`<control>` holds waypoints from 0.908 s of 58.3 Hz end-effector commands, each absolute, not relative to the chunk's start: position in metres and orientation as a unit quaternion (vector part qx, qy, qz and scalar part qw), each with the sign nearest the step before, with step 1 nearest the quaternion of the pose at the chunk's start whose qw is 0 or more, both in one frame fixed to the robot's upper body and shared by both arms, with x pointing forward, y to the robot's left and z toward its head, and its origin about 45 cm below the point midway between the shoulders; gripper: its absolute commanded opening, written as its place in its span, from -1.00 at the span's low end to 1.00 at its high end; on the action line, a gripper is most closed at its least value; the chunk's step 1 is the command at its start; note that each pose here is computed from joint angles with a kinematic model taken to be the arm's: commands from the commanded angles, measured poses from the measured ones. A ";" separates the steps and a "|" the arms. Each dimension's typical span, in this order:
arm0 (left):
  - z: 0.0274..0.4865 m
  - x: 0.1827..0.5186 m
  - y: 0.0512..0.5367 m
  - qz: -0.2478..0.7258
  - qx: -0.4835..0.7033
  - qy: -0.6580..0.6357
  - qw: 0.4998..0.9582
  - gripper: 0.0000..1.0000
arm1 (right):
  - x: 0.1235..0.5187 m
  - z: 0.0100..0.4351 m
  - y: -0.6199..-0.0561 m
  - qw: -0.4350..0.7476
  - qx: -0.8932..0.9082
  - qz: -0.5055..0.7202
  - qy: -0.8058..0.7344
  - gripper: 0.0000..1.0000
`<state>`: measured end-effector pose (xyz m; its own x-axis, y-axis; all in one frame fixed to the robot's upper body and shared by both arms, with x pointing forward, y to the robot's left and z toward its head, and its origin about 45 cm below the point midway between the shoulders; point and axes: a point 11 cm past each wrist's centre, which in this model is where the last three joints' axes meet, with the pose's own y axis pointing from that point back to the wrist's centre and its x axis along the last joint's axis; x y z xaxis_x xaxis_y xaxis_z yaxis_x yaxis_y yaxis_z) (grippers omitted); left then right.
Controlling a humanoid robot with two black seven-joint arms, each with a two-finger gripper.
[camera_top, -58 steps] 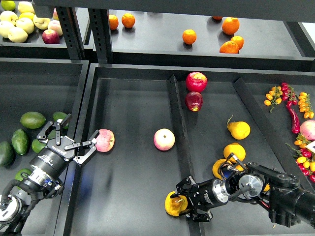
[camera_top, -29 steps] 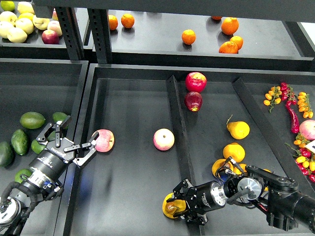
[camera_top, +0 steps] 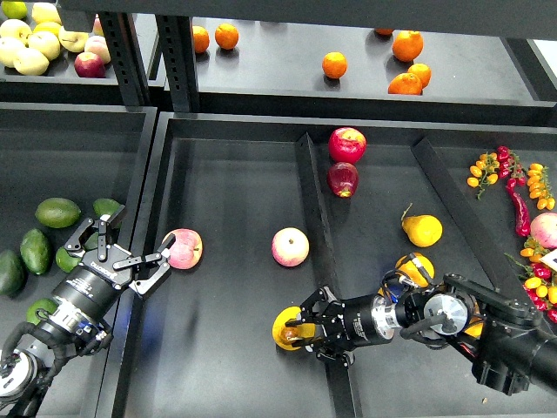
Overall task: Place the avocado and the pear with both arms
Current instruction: 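Close the right gripper on the yellow pear and lift it, then carry the pear into the yellow fruit bin and open the right gripper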
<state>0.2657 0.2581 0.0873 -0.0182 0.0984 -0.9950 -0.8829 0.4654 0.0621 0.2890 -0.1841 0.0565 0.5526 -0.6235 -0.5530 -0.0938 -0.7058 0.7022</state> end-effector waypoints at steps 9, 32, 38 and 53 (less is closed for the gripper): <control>0.087 0.265 0.257 0.396 -0.329 0.594 0.618 0.99 | 0.312 0.091 -0.232 0.290 0.829 -0.397 -0.266 -0.58; 0.083 0.261 0.254 0.395 -0.324 0.600 0.616 0.99 | 0.272 0.094 -0.338 0.326 0.791 -0.415 -0.310 -0.57; 0.082 0.260 0.254 0.396 -0.323 0.601 0.615 0.99 | 0.256 0.081 -0.349 0.335 0.775 -0.433 -0.316 -0.57; 0.079 0.256 0.254 0.398 -0.322 0.603 0.611 0.99 | 0.243 0.065 -0.366 0.347 0.752 -0.451 -0.332 -0.55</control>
<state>0.2578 0.2541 0.0802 -0.0412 0.0982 -0.9943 -0.8751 0.4768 0.0833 0.2456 -0.3566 0.0714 0.3993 -0.7928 -0.4606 -0.1853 -0.5618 0.8063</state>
